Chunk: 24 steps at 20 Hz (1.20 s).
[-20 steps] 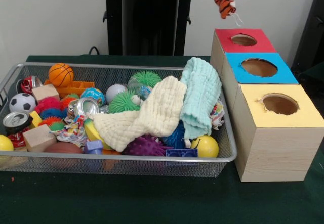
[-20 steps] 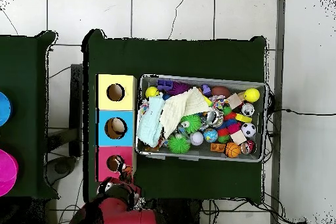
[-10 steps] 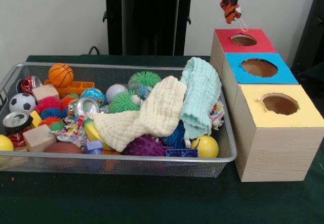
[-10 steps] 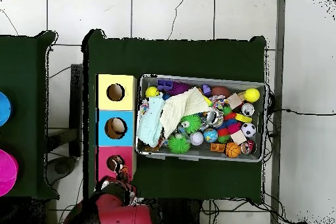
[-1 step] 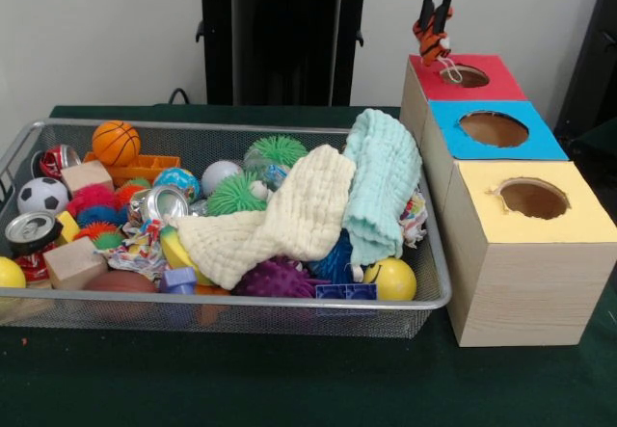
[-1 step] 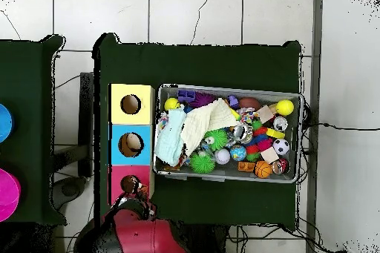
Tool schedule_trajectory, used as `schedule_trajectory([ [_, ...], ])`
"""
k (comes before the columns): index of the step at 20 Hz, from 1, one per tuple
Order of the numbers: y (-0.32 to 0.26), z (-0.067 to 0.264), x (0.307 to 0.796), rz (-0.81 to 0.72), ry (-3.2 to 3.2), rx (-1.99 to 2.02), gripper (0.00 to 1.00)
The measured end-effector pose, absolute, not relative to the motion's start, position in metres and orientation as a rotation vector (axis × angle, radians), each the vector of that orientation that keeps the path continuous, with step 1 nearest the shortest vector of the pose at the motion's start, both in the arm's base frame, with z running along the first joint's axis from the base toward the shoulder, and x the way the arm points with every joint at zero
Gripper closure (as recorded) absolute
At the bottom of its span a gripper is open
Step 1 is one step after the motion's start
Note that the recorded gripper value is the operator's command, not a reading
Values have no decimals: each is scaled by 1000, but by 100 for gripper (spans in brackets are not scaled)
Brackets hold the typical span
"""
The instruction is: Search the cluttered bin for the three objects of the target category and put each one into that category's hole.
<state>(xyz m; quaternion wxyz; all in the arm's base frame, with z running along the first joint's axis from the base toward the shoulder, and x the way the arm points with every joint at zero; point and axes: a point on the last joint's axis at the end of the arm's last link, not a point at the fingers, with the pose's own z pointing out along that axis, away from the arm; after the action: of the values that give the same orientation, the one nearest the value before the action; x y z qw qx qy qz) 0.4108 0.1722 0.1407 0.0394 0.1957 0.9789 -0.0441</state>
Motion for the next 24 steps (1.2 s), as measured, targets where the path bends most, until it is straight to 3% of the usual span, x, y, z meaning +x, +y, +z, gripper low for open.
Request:
schedule_trajectory([
  [18, 200, 135, 398, -150, 3013, 608, 100],
  [24, 201, 135, 416, -142, 2989, 602, 100],
])
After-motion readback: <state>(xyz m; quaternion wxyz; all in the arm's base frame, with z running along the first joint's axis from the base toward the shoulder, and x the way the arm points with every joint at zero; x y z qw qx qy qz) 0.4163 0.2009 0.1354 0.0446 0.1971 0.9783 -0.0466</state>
